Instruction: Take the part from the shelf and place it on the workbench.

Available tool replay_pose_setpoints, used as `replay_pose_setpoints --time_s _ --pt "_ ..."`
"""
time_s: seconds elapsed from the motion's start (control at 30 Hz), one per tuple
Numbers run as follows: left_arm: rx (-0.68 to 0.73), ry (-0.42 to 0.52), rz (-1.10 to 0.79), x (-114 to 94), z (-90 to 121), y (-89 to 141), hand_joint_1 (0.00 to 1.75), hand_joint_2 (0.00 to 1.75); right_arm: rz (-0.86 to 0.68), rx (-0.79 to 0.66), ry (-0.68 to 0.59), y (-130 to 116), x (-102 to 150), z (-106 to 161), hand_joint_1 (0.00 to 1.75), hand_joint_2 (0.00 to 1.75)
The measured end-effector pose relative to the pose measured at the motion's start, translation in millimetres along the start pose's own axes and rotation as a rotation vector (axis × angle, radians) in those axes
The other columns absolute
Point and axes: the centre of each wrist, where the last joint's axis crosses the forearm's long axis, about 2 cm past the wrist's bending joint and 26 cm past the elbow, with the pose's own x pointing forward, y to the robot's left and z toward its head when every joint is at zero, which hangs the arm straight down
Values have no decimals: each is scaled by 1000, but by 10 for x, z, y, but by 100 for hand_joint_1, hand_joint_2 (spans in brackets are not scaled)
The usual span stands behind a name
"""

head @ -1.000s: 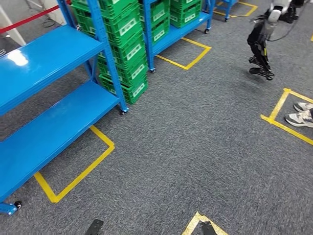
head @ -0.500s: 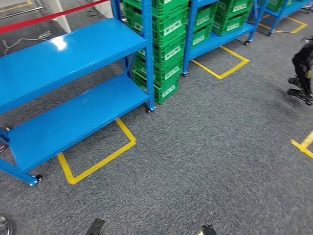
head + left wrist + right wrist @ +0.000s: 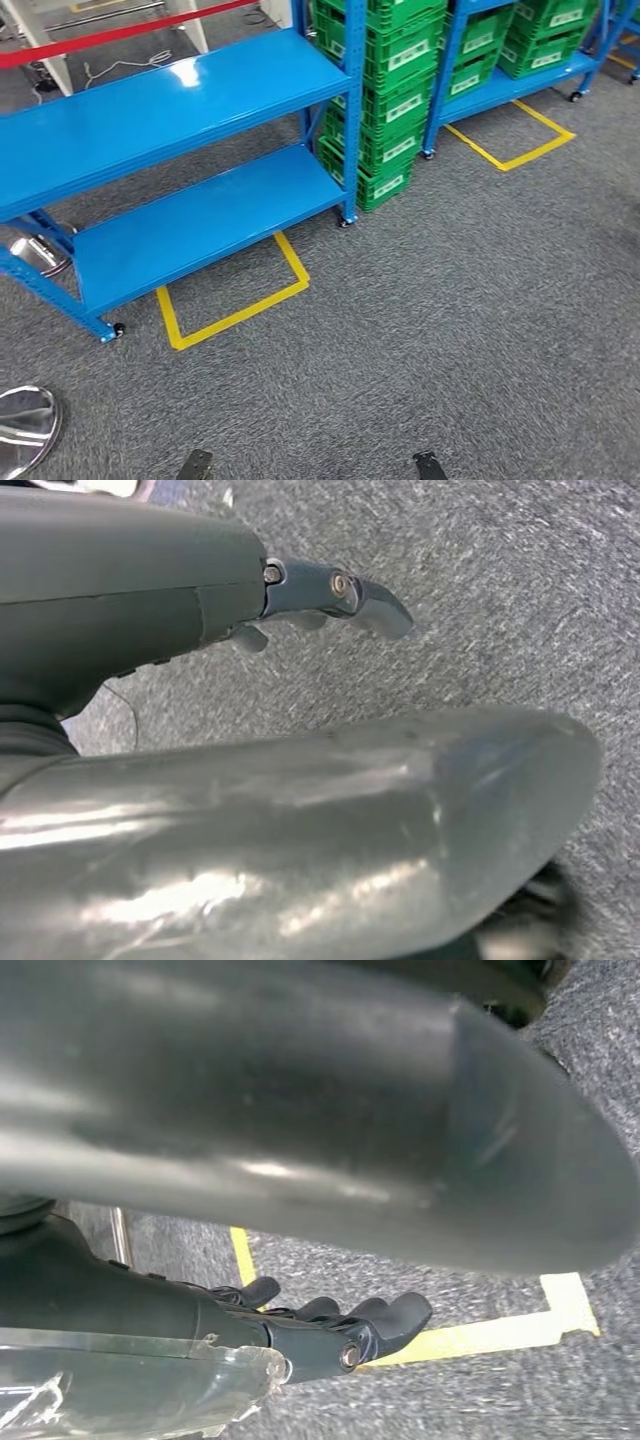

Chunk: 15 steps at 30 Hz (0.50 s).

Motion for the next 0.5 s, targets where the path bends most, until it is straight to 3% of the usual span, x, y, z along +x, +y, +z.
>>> replay_pose_setpoints --time_s 0.5 --pt "4 2 4 13 -6 19 0 0 3 2 7 0 -3 0 0 0"
